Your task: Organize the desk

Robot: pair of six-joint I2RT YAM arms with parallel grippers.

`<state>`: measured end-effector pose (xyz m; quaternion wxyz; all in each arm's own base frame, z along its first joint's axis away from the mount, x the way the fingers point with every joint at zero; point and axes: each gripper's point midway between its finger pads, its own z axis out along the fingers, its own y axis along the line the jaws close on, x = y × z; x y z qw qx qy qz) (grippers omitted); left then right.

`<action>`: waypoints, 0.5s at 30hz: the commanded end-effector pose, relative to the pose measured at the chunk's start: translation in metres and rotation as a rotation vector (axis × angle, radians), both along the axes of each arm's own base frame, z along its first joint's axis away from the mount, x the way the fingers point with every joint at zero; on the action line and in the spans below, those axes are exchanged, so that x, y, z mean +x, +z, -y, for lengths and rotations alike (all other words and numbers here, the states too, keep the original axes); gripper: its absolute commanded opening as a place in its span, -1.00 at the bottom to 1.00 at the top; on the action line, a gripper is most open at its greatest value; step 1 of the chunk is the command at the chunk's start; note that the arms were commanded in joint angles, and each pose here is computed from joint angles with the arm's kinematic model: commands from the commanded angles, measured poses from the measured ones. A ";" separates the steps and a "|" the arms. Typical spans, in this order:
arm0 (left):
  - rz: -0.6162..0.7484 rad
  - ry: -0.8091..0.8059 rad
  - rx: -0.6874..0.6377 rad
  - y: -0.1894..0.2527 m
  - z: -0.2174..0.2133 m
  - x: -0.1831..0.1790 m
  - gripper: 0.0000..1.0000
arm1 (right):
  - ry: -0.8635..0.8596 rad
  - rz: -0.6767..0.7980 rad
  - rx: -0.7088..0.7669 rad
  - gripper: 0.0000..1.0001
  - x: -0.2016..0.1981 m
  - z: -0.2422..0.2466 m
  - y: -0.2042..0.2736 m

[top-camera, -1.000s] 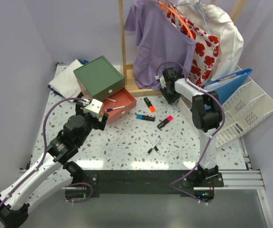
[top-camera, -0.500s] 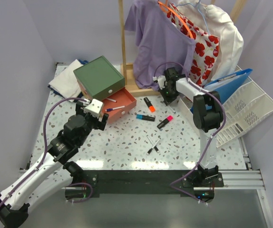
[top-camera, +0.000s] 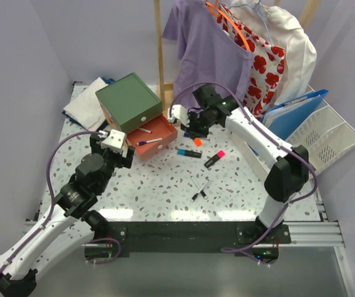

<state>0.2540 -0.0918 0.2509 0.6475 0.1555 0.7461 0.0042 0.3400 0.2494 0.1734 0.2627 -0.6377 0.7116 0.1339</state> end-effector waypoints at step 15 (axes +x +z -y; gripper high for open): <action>0.154 0.199 -0.104 0.034 -0.043 -0.007 0.82 | 0.444 0.400 -0.002 -0.70 0.000 -0.175 0.046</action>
